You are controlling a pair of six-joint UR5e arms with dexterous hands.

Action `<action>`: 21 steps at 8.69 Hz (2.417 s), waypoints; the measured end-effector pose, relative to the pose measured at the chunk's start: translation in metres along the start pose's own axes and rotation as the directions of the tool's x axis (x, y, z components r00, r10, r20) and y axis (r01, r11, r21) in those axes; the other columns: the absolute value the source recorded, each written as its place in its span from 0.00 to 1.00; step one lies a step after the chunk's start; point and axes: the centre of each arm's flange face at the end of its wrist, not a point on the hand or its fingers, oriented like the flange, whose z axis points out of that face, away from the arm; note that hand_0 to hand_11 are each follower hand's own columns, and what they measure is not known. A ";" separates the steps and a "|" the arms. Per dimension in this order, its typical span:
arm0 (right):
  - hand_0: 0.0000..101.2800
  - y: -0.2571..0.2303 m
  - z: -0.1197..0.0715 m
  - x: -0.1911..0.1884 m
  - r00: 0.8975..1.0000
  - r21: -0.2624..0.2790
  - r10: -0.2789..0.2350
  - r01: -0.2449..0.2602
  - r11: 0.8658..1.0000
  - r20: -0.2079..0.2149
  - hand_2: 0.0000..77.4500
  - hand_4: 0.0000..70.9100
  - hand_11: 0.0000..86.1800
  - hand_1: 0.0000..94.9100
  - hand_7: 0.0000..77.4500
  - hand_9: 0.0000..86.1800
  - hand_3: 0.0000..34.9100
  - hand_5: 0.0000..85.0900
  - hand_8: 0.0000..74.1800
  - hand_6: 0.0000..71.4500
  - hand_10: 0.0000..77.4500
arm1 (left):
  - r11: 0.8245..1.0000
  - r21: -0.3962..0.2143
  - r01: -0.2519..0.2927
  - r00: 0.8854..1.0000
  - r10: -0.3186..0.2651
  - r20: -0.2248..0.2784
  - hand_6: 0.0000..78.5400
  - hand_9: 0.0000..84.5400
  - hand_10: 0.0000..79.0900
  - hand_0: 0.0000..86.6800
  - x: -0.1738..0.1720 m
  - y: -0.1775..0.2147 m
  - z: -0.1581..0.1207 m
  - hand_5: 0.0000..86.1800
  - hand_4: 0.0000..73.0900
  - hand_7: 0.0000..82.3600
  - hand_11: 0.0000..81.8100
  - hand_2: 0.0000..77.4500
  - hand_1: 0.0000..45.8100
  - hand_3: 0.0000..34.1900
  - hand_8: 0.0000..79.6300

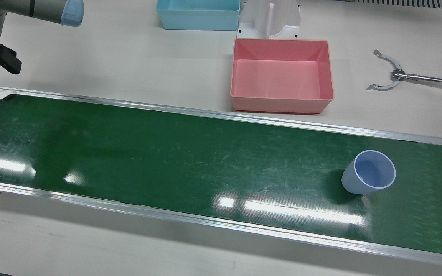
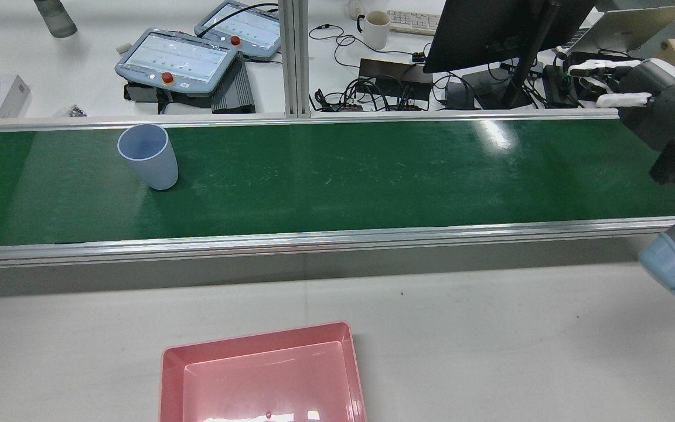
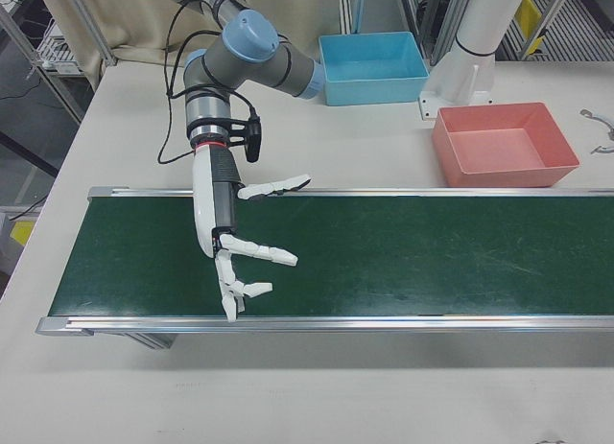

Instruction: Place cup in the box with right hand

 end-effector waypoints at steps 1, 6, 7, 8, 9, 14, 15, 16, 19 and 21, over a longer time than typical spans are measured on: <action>0.55 0.000 0.000 0.000 1.000 0.000 0.000 0.000 1.000 0.000 0.01 0.57 0.13 0.09 0.59 0.10 0.00 0.05 0.01 0.14 0.09 | 1.000 0.000 0.000 1.000 0.000 0.000 0.00 0.01 0.00 0.00 0.000 0.000 0.000 0.00 0.00 0.00 0.00 0.01 0.01 0.00 0.00; 0.55 0.000 0.000 0.000 1.000 0.000 0.000 0.000 1.000 0.000 0.01 0.57 0.13 0.09 0.59 0.10 0.00 0.05 0.01 0.14 0.09 | 1.000 0.000 0.000 1.000 0.000 0.000 0.00 0.01 0.00 0.00 0.000 0.000 0.000 0.00 0.00 0.00 0.00 0.01 0.01 0.00 0.00; 0.55 0.000 0.000 0.000 1.000 0.000 0.000 0.000 1.000 0.000 0.01 0.57 0.13 0.09 0.59 0.10 0.00 0.05 0.01 0.14 0.09 | 1.000 0.000 0.000 1.000 0.000 0.000 0.00 0.01 0.00 0.00 0.000 0.000 0.000 0.00 0.00 0.00 0.00 0.01 0.01 0.00 0.00; 0.55 0.000 0.000 0.000 1.000 0.000 0.000 0.000 1.000 0.000 0.01 0.57 0.13 0.09 0.59 0.10 0.00 0.05 0.01 0.14 0.08 | 1.000 0.000 0.000 1.000 0.000 0.000 0.00 0.01 0.00 0.00 0.000 0.000 0.000 0.00 0.00 0.00 0.00 0.01 0.01 0.00 0.00; 0.55 0.000 0.000 0.000 1.000 0.000 0.000 0.000 1.000 0.000 0.01 0.57 0.13 0.09 0.59 0.10 0.00 0.05 0.01 0.14 0.08 | 1.000 0.000 0.000 1.000 0.000 0.000 0.00 0.01 0.00 0.00 0.000 0.000 0.000 0.00 0.00 0.00 0.00 0.01 0.01 0.00 0.00; 0.55 0.000 0.000 0.000 1.000 0.000 0.000 0.000 1.000 0.000 0.01 0.57 0.13 0.09 0.58 0.10 0.00 0.05 0.01 0.14 0.09 | 1.000 0.000 0.000 1.000 0.000 0.000 0.00 0.01 0.00 0.00 0.000 0.000 0.000 0.00 0.00 0.00 0.00 0.01 0.01 0.00 0.00; 0.55 0.000 0.000 0.000 1.000 0.000 0.000 0.000 1.000 0.000 0.01 0.57 0.13 0.09 0.58 0.10 0.00 0.05 0.01 0.14 0.09 | 1.000 0.000 0.000 1.000 0.000 0.000 0.00 0.01 0.00 0.00 0.000 0.000 0.000 0.00 0.00 0.00 0.00 0.01 0.01 0.00 0.00; 0.55 0.000 0.000 0.000 1.000 0.000 0.000 0.000 1.000 0.000 0.01 0.57 0.13 0.09 0.58 0.10 0.00 0.05 0.01 0.14 0.09 | 1.000 0.000 0.000 1.000 0.000 0.000 0.00 0.01 0.00 0.00 0.000 0.000 0.000 0.00 0.00 0.00 0.00 0.01 0.01 0.00 0.00; 0.55 0.000 0.000 0.000 1.000 0.000 0.000 0.000 1.000 0.000 0.01 0.57 0.13 0.09 0.59 0.10 0.00 0.05 0.01 0.14 0.09 | 1.000 0.000 0.000 1.000 0.000 0.000 0.00 0.01 0.00 0.00 0.000 0.000 0.000 0.00 0.00 0.00 0.00 0.01 0.01 0.00 0.00; 0.55 0.000 0.000 0.000 1.000 0.000 0.000 0.000 1.000 0.000 0.01 0.57 0.13 0.09 0.58 0.10 0.00 0.05 0.01 0.14 0.09 | 1.000 0.000 0.000 1.000 0.000 0.000 0.00 0.01 0.00 0.00 0.000 0.000 0.000 0.00 0.00 0.00 0.00 0.01 0.01 0.00 0.00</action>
